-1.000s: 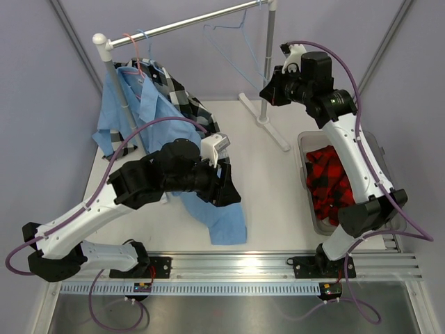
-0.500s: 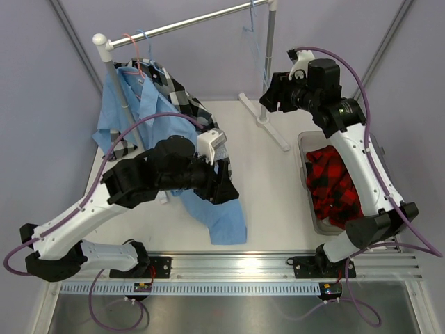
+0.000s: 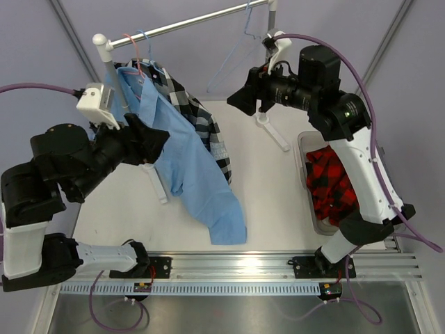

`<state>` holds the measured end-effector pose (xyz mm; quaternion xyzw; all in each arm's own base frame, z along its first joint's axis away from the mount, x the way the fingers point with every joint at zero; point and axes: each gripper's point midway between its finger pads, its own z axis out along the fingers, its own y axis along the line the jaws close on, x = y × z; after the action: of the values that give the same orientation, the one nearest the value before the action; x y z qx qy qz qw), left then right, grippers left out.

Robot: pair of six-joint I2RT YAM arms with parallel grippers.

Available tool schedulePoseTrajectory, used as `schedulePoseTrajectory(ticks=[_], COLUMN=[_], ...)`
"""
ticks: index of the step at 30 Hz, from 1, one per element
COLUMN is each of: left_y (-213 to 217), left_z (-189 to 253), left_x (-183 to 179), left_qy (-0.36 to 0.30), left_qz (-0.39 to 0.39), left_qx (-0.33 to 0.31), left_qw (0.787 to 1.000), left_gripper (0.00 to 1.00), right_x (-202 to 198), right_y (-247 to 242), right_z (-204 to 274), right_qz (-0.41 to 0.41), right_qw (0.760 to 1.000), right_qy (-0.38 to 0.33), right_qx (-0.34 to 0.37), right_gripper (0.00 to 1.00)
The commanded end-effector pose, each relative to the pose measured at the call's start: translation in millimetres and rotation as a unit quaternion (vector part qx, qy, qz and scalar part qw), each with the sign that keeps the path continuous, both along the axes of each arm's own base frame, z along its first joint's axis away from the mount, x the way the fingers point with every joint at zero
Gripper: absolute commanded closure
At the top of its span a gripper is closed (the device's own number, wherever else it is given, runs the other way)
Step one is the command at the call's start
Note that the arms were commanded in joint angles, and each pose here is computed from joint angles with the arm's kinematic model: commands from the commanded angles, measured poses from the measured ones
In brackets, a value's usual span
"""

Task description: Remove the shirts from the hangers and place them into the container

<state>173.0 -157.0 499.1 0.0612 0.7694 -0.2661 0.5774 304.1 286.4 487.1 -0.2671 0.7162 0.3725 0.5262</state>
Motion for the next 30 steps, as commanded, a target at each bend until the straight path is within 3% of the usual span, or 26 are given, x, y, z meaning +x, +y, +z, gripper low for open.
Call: schedulePoseTrajectory(ticks=[1, 11, 30], left_y=[47, 57, 60], left_z=[-14, -64, -73], left_x=[13, -2, -8], left_qy=[0.002, 0.059, 0.067], left_qz=[0.111, 0.117, 0.109], left_qx=[0.055, 0.039, 0.036], left_qw=[0.992, 0.991, 0.991], left_gripper=[0.35, 0.35, 0.34], right_x=[8, 34, 31], right_y=[26, 63, 94], right_z=[-31, -53, -85], right_qz=[0.059, 0.128, 0.188], right_qw=[0.997, 0.991, 0.981], right_qy=[0.018, 0.014, 0.053], right_qx=[-0.036, -0.038, -0.019], right_gripper=[0.37, 0.38, 0.43])
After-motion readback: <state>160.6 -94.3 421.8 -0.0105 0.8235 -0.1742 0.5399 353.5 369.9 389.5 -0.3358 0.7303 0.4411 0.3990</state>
